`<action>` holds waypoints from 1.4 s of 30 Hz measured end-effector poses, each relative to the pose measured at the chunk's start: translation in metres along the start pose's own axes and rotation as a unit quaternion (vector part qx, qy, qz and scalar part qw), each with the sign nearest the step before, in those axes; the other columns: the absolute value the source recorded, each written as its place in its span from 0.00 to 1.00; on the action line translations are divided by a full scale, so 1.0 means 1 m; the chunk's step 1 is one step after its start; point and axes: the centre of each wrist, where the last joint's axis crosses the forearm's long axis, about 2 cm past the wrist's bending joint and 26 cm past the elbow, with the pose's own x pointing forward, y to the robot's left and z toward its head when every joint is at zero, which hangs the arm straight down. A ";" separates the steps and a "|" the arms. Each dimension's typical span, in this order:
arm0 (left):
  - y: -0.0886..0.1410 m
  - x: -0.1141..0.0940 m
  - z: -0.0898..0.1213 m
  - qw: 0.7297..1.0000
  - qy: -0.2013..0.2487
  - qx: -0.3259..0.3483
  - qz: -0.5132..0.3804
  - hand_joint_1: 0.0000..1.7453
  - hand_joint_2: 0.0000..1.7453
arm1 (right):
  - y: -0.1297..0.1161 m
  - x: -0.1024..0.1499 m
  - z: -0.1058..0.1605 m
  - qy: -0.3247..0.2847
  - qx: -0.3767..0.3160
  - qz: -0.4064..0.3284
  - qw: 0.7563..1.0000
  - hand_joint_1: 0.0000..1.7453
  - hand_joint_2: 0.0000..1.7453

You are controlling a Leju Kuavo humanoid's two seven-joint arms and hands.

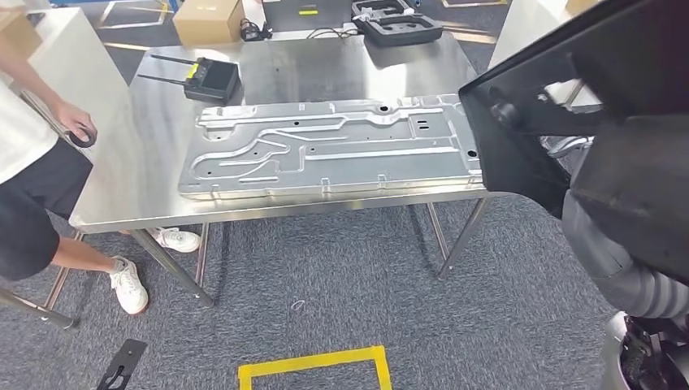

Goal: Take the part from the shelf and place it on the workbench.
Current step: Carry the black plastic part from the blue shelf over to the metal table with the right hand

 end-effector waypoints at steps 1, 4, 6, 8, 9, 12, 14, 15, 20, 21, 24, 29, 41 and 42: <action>0.000 0.000 0.000 1.000 -0.001 0.000 0.000 0.00 1.00 | 0.000 0.000 0.000 0.000 0.000 0.000 1.000 1.00 1.00; 0.001 0.002 0.000 1.000 -0.003 0.001 -0.001 0.00 1.00 | 0.000 0.000 -0.001 -0.002 0.000 0.000 1.000 1.00 1.00; 0.001 0.001 0.000 1.000 -0.003 0.000 -0.001 0.00 1.00 | 0.000 0.000 0.000 -0.001 0.000 0.000 1.000 1.00 1.00; 0.000 0.000 0.000 1.000 -0.002 0.000 -0.001 0.00 1.00 | 0.000 0.000 0.000 -0.001 0.000 0.000 1.000 1.00 1.00; 0.000 0.000 0.000 1.000 -0.002 0.000 -0.001 0.00 1.00 | 0.000 0.000 0.000 -0.001 0.000 0.000 1.000 1.00 1.00; -0.001 -0.001 0.000 1.000 -0.001 -0.001 -0.001 0.00 1.00 | 0.000 0.000 0.000 -0.001 -0.001 0.000 1.000 1.00 1.00; -0.001 -0.001 0.000 1.000 -0.001 -0.002 -0.001 0.00 1.00 | 0.000 0.000 0.000 -0.001 -0.001 0.000 1.000 1.00 1.00; -0.001 -0.001 0.000 1.000 -0.001 -0.002 -0.001 0.00 1.00 | 0.000 0.000 -0.001 -0.001 -0.001 0.000 1.000 1.00 1.00; 0.000 0.000 0.000 1.000 -0.002 0.000 0.000 0.00 1.00 | 0.000 0.000 -0.001 -0.002 0.000 0.001 1.000 1.00 1.00; 0.000 0.000 0.000 1.000 -0.002 0.000 0.000 0.00 1.00 | 0.000 0.000 -0.001 -0.002 0.000 0.001 1.000 1.00 1.00; -0.001 -0.001 0.000 1.000 -0.001 -0.001 0.001 0.00 1.00 | 0.000 0.000 0.000 -0.001 0.000 0.001 1.000 1.00 1.00; -0.001 0.000 0.000 1.000 -0.002 -0.002 0.001 0.00 1.00 | 0.000 0.000 -0.001 -0.001 0.000 0.002 1.000 1.00 1.00; -0.001 0.002 0.000 1.000 -0.003 -0.002 0.001 0.00 1.00 | 0.003 0.000 -0.001 -0.002 0.010 -0.002 1.000 1.00 1.00; -0.001 0.002 0.000 1.000 -0.003 -0.002 0.001 0.00 1.00 | 0.004 -0.001 -0.001 -0.002 0.011 -0.003 1.000 1.00 1.00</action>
